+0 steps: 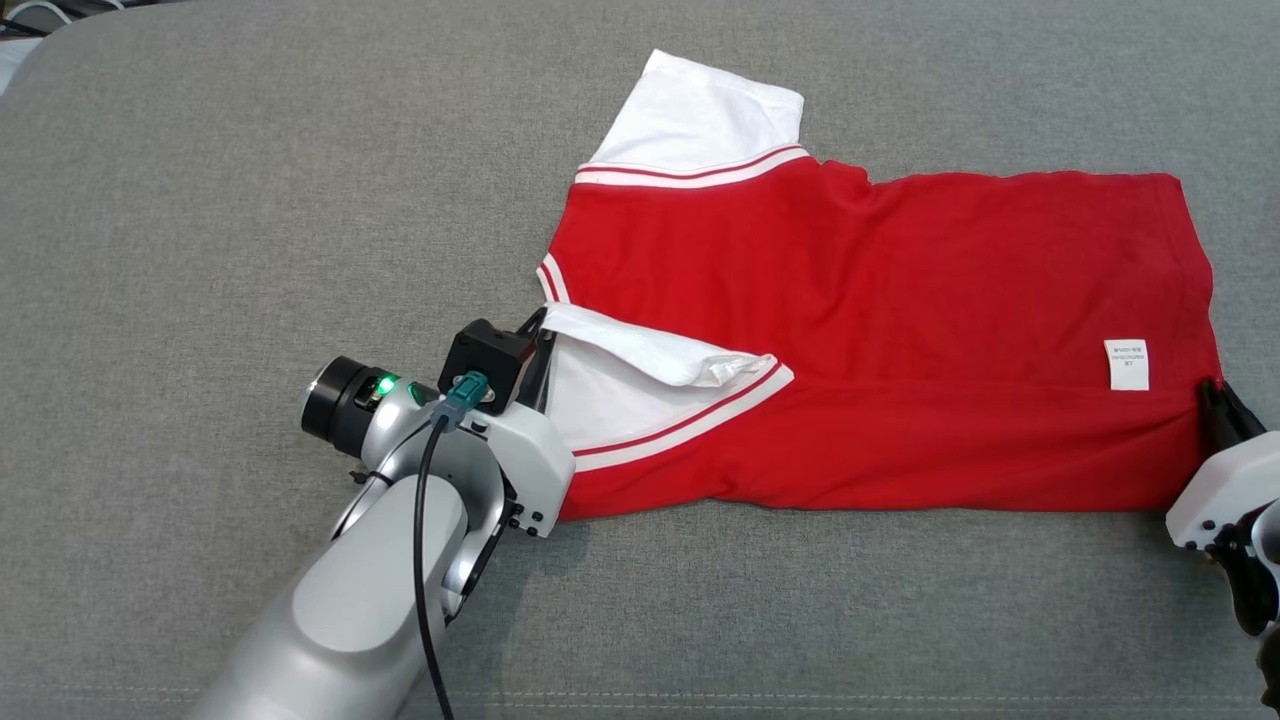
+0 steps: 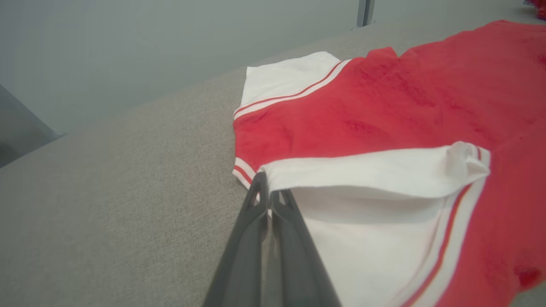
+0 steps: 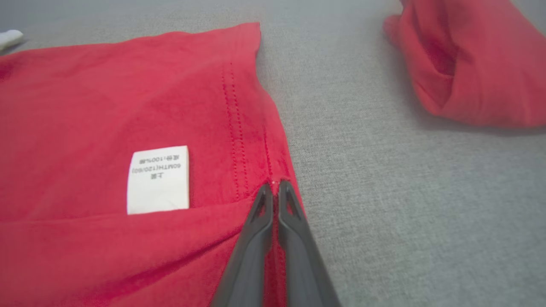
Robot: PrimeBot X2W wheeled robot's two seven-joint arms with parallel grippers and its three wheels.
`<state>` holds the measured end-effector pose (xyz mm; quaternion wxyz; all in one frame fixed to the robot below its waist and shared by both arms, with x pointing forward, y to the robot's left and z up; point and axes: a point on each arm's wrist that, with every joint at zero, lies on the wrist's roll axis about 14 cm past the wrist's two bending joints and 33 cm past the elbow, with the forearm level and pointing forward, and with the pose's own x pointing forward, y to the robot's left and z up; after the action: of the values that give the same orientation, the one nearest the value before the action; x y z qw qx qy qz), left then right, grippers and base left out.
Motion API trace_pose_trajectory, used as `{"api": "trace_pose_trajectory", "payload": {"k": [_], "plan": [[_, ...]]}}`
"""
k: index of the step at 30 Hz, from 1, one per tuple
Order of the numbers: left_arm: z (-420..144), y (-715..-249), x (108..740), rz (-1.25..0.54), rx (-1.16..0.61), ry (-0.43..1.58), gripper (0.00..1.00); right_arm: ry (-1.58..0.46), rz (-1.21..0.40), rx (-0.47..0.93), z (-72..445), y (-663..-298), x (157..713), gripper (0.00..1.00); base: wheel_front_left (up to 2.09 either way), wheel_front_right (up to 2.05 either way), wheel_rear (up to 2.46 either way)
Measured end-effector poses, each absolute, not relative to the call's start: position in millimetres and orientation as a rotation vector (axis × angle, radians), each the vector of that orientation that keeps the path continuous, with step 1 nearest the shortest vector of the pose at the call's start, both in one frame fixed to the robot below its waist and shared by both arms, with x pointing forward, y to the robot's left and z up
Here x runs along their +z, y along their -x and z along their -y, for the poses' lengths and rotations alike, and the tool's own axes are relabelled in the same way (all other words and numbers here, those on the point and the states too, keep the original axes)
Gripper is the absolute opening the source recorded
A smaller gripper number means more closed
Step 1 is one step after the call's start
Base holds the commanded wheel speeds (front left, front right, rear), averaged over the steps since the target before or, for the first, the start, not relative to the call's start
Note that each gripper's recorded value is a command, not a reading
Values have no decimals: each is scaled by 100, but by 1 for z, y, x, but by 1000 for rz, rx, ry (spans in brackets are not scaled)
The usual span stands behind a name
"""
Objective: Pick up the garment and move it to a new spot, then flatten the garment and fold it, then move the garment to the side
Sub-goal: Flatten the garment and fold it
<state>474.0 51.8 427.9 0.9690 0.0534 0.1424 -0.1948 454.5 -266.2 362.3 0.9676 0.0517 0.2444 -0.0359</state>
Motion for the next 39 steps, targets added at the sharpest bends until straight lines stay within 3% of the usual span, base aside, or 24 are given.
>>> {"api": "trace_pose_trajectory", "payload": {"k": [8,10,11,12,13,14,24,32,39], "plan": [[-48,-477,410,-334,-408,-135,2,-85,-502,-69,266,-457,360,0,0,0,0],[-45,-477,411,-328,-418,-140,28,-82,-500,-66,265,-457,362,19,0,0,0],[-43,-477,411,-327,-421,-140,48,-81,-497,-65,264,-456,363,28,0,0,0],[-43,-477,411,-325,-419,-143,100,-82,-492,-63,263,-456,364,41,0,0,0],[-43,-477,411,-321,-418,-145,100,-85,-489,-61,261,-455,365,80,0,0,0],[-43,-477,413,-313,-416,-147,100,-86,-484,-58,259,-454,367,100,0,0,0],[-43,-472,449,-207,-374,-64,100,-87,-395,-42,257,-440,394,100,0,0,0],[-58,-437,469,-146,-286,115,100,-108,-236,-23,250,-415,431,100,0,0,0],[-60,-395,438,-250,-274,169,100,-122,-248,-39,247,-384,419,100,0,0,0]]}}
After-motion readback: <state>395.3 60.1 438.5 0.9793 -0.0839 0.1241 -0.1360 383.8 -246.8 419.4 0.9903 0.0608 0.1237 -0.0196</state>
